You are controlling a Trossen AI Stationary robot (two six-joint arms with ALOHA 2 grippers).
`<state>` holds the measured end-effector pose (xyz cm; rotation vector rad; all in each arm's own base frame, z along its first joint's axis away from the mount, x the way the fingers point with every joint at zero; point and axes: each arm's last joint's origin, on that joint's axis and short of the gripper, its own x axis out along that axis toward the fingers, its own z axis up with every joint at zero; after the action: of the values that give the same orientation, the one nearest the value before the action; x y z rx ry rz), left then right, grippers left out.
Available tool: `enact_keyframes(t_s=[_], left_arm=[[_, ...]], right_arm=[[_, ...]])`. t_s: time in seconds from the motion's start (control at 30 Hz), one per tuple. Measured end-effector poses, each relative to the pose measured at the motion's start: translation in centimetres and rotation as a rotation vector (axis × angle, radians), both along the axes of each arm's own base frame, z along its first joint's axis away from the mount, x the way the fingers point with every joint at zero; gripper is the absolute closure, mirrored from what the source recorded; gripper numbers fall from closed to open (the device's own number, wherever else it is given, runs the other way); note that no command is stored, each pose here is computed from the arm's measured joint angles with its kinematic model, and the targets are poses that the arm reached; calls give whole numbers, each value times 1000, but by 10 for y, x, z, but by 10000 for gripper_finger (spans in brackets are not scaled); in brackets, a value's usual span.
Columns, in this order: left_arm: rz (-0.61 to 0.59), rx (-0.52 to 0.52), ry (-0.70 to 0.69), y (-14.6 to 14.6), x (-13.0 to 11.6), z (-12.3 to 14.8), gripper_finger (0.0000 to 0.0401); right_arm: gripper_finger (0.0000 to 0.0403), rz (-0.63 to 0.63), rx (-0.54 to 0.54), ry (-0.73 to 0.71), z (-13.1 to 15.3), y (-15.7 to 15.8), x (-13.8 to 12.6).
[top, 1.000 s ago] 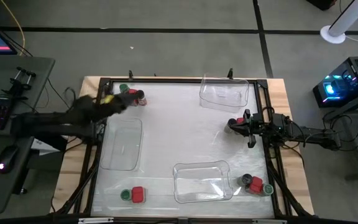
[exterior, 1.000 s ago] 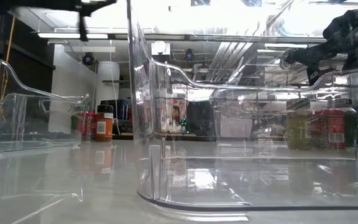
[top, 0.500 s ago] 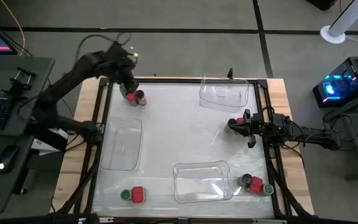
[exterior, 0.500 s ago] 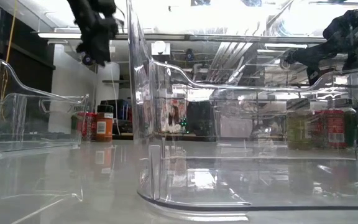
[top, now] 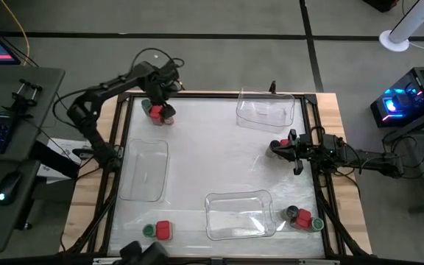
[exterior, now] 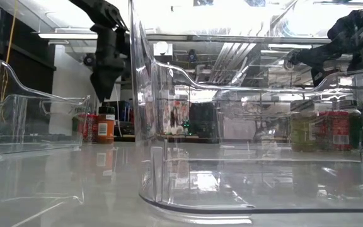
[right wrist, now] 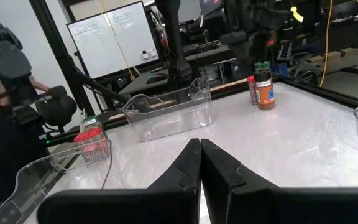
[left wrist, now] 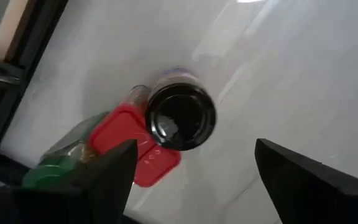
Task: Sort spices by type
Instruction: Put the black seasoning bottle into the middle left transparent bin
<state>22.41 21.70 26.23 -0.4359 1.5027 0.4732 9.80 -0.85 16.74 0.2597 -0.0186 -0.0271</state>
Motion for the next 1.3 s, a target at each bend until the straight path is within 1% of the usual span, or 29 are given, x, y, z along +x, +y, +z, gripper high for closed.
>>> enact_keyframes(t_s=[0.1, 0.2, 0.27, 0.43, 0.7, 1.03, 1.17, 1.3], left_arm=[[-36, 38, 43, -1, 6, -5, 87], [-55, 96, 30, 1, 11, -5, 87], [-62, 115, 14, 1, 14, -5, 86], [-84, 87, 36, -3, 13, -7, 86], [-111, 64, 63, -6, 10, -28, 86], [-109, 87, 42, -5, 11, -37, 88], [-108, 92, 46, -5, 11, -37, 109], [-102, 98, 53, -5, 10, -37, 162]], right_arm=[[402, 0, 0, 0, 0, 0, 0], [402, 0, 0, 0, 0, 0, 0], [402, 0, 0, 0, 0, 0, 0], [402, 0, 0, 0, 0, 0, 0], [402, 0, 0, 0, 0, 0, 0], [402, 0, 0, 0, 0, 0, 0], [402, 0, 0, 0, 0, 0, 0], [402, 0, 0, 0, 0, 0, 0]])
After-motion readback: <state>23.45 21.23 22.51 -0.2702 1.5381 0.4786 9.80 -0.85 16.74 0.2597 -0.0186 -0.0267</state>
